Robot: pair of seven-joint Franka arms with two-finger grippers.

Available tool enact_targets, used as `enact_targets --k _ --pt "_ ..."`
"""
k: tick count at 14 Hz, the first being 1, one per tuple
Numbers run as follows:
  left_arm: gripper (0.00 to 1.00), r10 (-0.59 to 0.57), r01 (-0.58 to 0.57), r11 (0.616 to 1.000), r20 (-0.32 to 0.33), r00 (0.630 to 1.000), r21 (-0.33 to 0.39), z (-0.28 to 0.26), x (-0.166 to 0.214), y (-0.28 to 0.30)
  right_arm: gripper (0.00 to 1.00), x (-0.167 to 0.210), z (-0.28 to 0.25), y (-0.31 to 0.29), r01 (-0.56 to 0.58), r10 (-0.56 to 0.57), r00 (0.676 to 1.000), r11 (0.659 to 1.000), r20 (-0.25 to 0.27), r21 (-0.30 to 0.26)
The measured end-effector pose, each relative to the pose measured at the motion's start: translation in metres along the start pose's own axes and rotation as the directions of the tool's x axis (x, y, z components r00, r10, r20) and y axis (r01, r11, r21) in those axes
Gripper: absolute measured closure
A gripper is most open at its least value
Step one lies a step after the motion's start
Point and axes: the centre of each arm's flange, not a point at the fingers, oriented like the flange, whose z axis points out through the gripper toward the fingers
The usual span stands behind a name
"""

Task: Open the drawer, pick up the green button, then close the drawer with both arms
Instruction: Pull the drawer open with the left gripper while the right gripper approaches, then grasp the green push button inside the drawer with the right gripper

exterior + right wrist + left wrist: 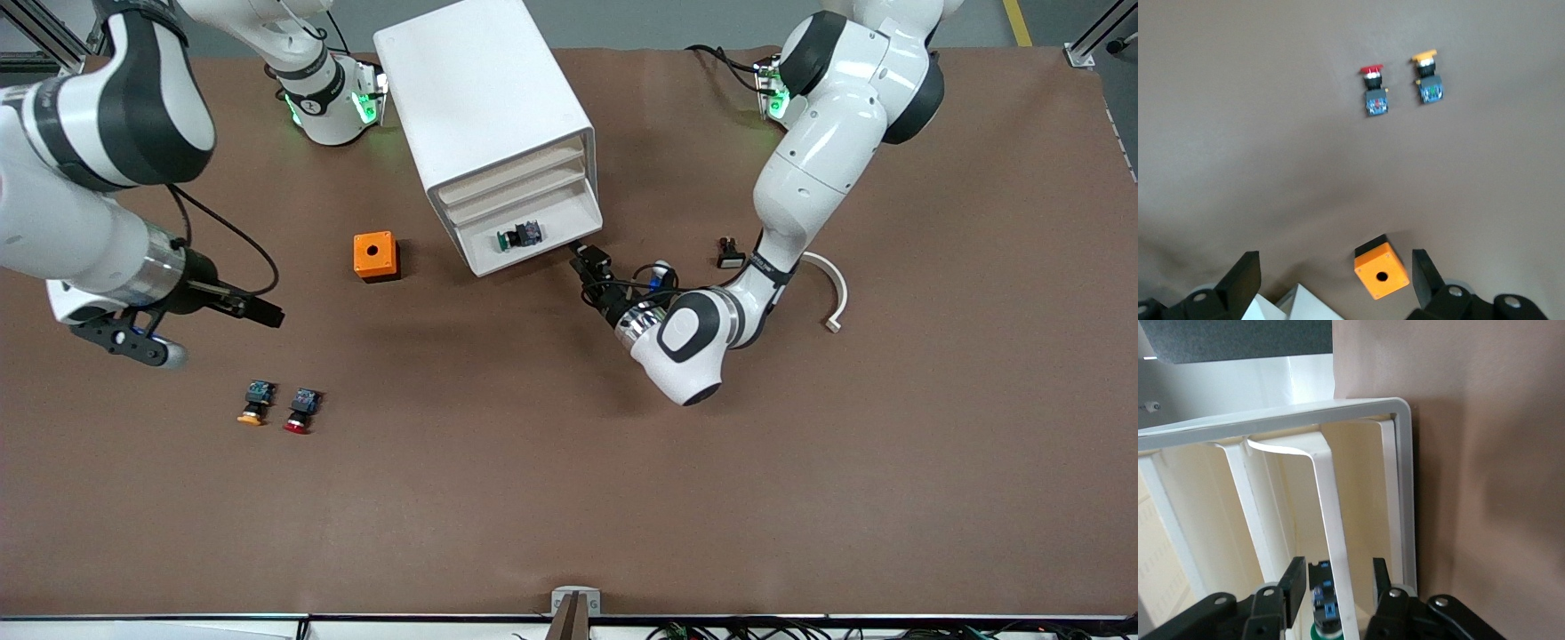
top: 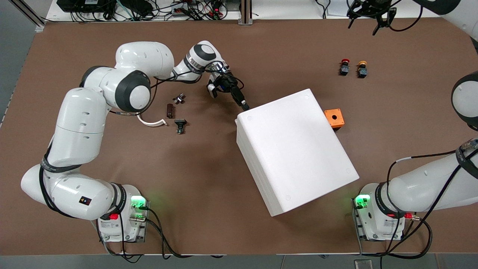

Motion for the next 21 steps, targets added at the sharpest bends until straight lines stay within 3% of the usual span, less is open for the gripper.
enact_targets --k 3,8,13,17,21 --pt "0.62 0.007 -0.007 1.000 -0.038 0.999 0.005 0.025 -0.007 -0.004 0.00 -0.012 0.017 -0.014 -0.108 0.110 0.993 0.993 0.044 -0.042" --pt "0.83 -0.004 0.004 1.000 -0.033 0.999 -0.002 0.020 -0.004 0.000 0.00 -0.042 0.040 -0.050 -0.235 0.241 0.968 0.969 0.073 -0.082" --pt "0.85 -0.035 0.035 0.999 -0.013 0.999 -0.005 0.007 0.000 0.002 0.00 -0.066 0.063 -0.077 -0.320 0.330 0.934 0.943 0.137 -0.087" --pt "0.85 -0.049 0.050 0.999 0.037 0.998 -0.010 -0.024 0.009 0.007 0.00 -0.096 0.087 -0.114 -0.385 0.392 0.910 0.920 0.131 -0.081" --pt "0.85 -0.059 0.061 0.998 0.089 0.994 -0.018 -0.051 0.016 0.011 0.00 -0.133 0.118 -0.149 -0.452 0.453 0.881 0.891 0.135 -0.037"
